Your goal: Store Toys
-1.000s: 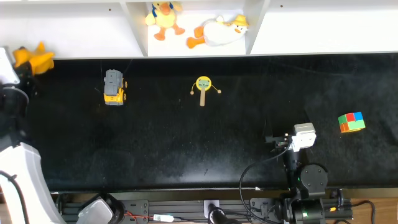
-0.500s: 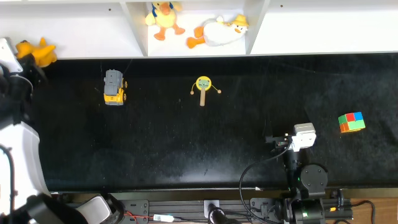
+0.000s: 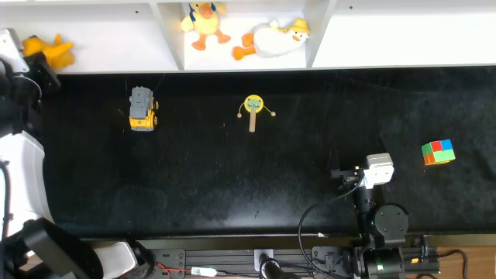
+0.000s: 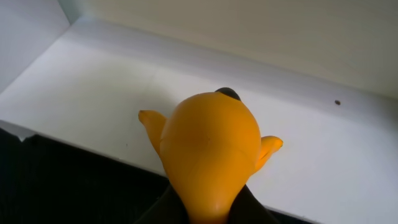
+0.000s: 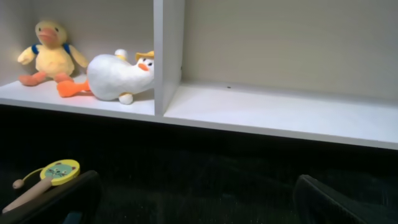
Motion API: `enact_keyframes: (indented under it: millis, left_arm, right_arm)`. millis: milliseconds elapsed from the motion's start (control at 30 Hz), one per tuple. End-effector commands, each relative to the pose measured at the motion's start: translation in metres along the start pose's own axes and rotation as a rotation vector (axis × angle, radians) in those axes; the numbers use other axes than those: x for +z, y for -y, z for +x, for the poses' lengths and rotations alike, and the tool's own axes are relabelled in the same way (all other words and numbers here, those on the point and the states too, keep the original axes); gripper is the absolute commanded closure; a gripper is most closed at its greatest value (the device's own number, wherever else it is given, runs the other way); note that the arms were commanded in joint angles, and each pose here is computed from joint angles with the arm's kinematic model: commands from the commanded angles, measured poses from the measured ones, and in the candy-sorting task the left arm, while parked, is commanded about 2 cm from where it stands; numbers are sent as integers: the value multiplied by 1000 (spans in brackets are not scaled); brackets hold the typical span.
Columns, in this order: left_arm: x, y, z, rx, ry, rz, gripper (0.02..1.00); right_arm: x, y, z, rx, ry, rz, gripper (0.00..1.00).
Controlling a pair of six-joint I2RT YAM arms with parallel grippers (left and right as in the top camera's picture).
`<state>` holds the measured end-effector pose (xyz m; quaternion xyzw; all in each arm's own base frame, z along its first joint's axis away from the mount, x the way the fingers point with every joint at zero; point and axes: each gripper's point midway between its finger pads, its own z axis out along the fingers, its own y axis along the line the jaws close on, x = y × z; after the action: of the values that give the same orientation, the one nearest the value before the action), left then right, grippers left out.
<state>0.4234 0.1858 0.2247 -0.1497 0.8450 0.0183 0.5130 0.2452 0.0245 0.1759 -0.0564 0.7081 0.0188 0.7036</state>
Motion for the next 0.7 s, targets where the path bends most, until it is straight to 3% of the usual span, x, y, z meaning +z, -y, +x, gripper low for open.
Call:
enact_keyframes:
  millis: [33, 700]
  left_arm:
    - [0, -4, -13, -5, 26, -28, 912]
    - [39, 12, 7, 10, -11, 18, 849]
  right_arm:
    - [0, 0, 4, 12, -2, -4, 7]
    - [0, 0, 4, 12, -2, -4, 5]
